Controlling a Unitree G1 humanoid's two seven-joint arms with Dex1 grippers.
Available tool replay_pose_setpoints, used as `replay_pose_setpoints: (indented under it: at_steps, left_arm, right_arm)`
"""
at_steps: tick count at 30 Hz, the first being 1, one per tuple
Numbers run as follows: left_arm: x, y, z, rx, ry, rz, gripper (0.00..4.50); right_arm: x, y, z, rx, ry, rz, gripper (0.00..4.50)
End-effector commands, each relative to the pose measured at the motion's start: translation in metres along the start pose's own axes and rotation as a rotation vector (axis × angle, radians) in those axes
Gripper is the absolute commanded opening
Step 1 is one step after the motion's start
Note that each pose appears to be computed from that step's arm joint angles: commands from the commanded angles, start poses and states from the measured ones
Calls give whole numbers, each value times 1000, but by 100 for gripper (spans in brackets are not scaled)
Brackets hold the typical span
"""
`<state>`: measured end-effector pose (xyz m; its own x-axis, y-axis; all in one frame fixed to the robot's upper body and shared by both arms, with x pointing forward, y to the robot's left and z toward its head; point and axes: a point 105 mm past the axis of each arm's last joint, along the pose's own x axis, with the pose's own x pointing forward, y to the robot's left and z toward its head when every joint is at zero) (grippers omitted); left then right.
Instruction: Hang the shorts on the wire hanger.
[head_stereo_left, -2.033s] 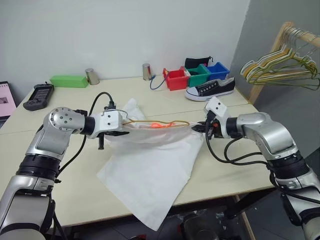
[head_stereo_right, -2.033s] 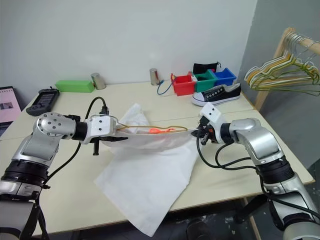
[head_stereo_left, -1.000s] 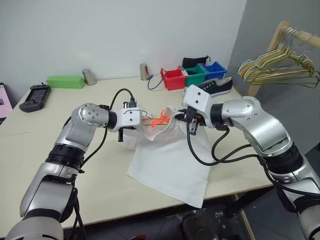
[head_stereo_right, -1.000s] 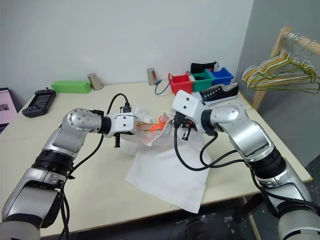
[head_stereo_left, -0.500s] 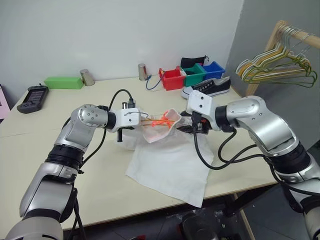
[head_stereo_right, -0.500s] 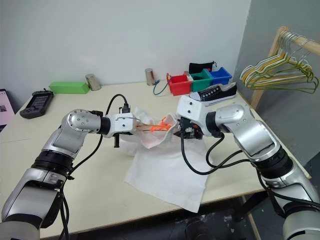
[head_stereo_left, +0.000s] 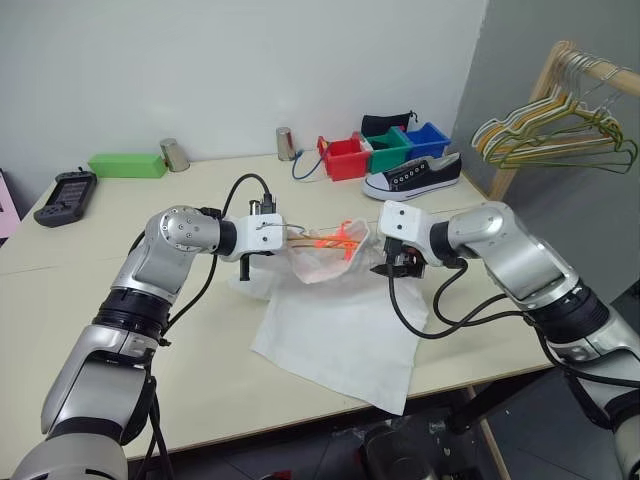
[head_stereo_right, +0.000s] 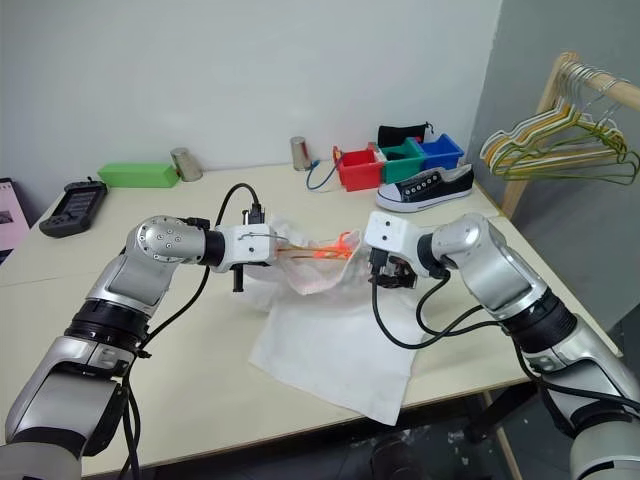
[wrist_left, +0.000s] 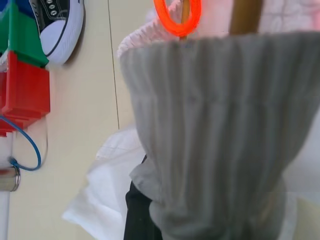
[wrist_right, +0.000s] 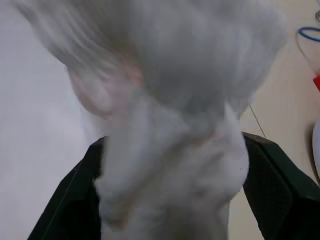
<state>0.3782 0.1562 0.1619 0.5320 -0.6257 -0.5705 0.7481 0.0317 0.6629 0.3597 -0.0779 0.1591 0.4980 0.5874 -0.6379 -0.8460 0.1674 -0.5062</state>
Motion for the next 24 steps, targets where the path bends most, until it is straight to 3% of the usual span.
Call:
replay_pose_setpoints:
  at_steps: [1, 4, 7, 20, 24]
  left_arm:
    - [-9, 13, 15, 43, -28, 47, 0]
    - [-10, 13, 15, 44, -24, 52, 0]
    - [-13, 12, 14, 42, -16, 56, 0]
    - [-15, 20, 18, 61, -16, 82, 0]
    - [-15, 21, 18, 67, -13, 86, 0]
  right_arm:
    - [1, -16, 6, -158, 26, -54, 355]
    - [5, -21, 2, -185, 42, -68, 355]
    - [7, -25, 2, -191, 33, -81, 311]
    - [10, -26, -8, -231, 47, -82, 6]
    - [9, -27, -10, -230, 49, -85, 6]
